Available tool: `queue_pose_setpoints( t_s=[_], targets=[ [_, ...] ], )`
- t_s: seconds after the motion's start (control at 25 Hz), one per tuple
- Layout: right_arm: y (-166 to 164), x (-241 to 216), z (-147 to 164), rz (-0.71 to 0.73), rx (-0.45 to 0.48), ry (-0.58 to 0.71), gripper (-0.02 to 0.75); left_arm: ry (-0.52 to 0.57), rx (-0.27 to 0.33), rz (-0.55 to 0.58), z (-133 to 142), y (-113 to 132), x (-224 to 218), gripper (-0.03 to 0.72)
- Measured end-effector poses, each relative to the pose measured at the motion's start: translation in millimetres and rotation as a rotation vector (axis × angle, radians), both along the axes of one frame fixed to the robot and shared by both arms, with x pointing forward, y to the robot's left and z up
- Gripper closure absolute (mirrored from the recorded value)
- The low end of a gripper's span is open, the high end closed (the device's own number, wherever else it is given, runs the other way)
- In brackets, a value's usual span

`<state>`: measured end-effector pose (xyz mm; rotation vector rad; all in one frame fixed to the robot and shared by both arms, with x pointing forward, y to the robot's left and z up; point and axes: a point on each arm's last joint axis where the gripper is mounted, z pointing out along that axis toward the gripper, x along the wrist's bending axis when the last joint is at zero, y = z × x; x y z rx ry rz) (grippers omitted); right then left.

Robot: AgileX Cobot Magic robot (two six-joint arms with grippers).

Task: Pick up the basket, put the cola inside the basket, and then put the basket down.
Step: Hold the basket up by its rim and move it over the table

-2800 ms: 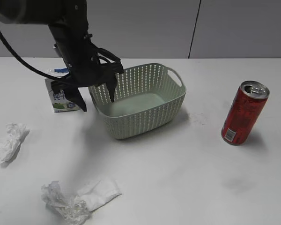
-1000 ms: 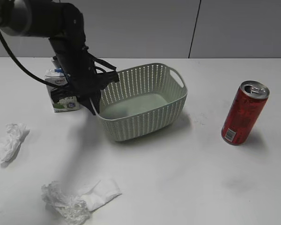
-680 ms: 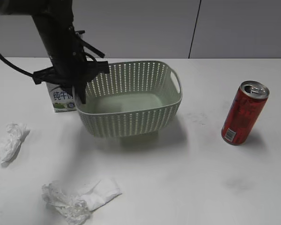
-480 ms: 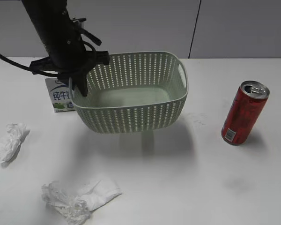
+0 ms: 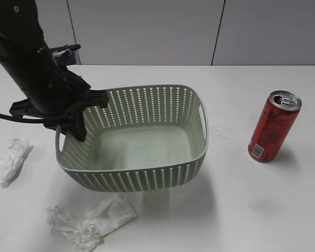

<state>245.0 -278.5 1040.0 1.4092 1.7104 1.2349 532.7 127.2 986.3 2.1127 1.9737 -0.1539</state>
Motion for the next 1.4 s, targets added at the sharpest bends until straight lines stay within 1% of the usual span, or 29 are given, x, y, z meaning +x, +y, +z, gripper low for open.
queue_pose_setpoints(
  t_s=[0.04,0.2,0.4,0.52,0.64,0.8,1.0,1.16,1.24,1.4],
  targets=[
    [0,0,0,0.0,0.0,0.0,0.152,-0.003,0.003,-0.004,0,1,-3,0.692],
    [0,0,0,0.0,0.0,0.0,0.152,-0.013,0.057,-0.033,-3,7,-5,0.692],
    [0,0,0,0.0,0.0,0.0,0.151,-0.016,0.062,-0.038,-2,5,0,0.692],
    [0,0,0,0.0,0.0,0.0,0.151,0.032,0.088,-0.054,-2,-2,12,0.692],
    [0,0,2,-0.003,0.007,0.002,0.151,0.08,0.108,-0.063,-9,-7,20,0.692],
    [0,10,21,-0.022,0.025,0.047,0.151,0.086,0.11,-0.064,-9,-8,22,0.692],
    [0,44,59,-0.058,0.023,0.152,0.151,0.07,0.105,-0.068,-8,-10,22,0.692],
    [4,87,88,-0.059,0.014,0.253,0.151,0.061,0.109,-0.111,-13,-24,16,0.692],
    [6,115,97,-0.055,0.004,0.331,0.151,0.069,0.115,-0.131,-19,-32,14,0.692],
    [10,169,100,-0.047,-0.023,0.49,0.151,0.087,0.122,-0.139,-28,-36,13,0.692]
  ],
)
